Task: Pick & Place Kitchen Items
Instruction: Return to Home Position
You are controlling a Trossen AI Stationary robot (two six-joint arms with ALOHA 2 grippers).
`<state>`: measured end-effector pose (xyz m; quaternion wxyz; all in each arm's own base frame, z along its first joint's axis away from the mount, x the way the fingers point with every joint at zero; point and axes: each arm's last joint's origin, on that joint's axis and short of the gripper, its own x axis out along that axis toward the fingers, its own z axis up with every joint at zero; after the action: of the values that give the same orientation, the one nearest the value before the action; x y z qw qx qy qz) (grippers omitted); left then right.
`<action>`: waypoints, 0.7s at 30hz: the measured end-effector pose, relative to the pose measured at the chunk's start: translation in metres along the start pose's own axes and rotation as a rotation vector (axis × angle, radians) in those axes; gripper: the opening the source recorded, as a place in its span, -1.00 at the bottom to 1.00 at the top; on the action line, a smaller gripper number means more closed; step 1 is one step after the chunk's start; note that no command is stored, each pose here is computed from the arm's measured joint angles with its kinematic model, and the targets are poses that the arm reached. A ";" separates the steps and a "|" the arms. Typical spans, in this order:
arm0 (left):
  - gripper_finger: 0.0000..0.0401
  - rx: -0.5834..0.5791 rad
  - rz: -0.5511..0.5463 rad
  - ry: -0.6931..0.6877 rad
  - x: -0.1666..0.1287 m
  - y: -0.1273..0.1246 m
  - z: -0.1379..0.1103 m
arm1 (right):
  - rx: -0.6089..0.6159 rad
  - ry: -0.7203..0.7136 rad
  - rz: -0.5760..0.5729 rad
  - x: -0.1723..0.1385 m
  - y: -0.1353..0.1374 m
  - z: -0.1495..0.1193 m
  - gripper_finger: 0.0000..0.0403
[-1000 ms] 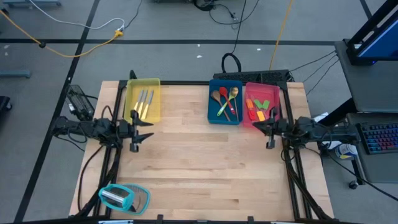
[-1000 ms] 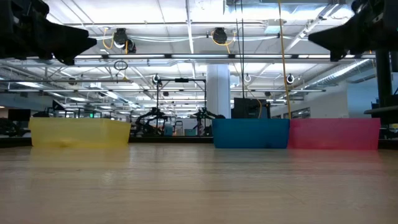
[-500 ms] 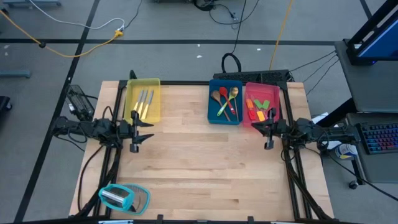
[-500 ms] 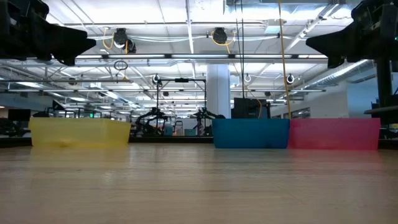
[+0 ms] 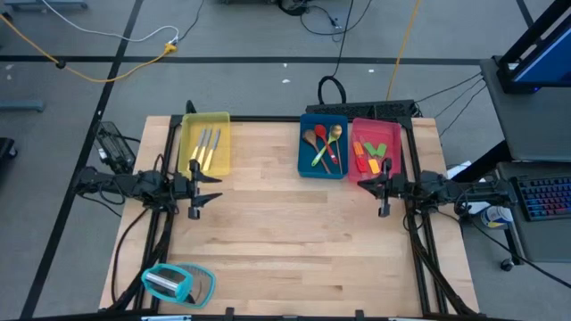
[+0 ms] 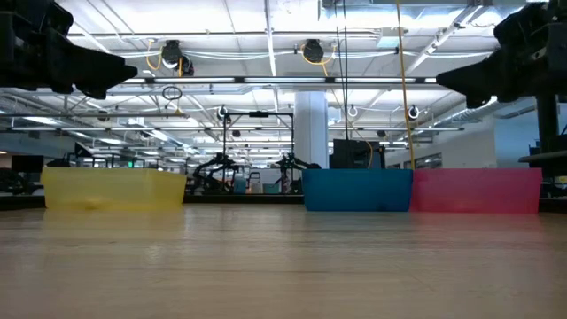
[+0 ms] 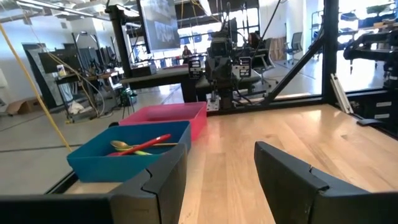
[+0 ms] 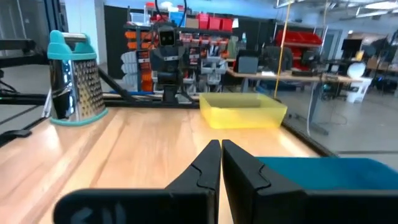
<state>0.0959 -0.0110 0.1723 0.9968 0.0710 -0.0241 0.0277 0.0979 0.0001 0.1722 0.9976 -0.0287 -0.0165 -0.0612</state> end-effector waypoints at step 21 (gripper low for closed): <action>-0.05 -0.010 0.003 -0.020 0.000 0.000 0.001 | -0.023 0.051 0.024 0.000 0.001 -0.005 -0.96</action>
<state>0.0959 -0.0110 0.1735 0.9968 0.0661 -0.0341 0.0283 0.0980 0.0007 0.1671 0.9979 -0.0390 0.0098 -0.0503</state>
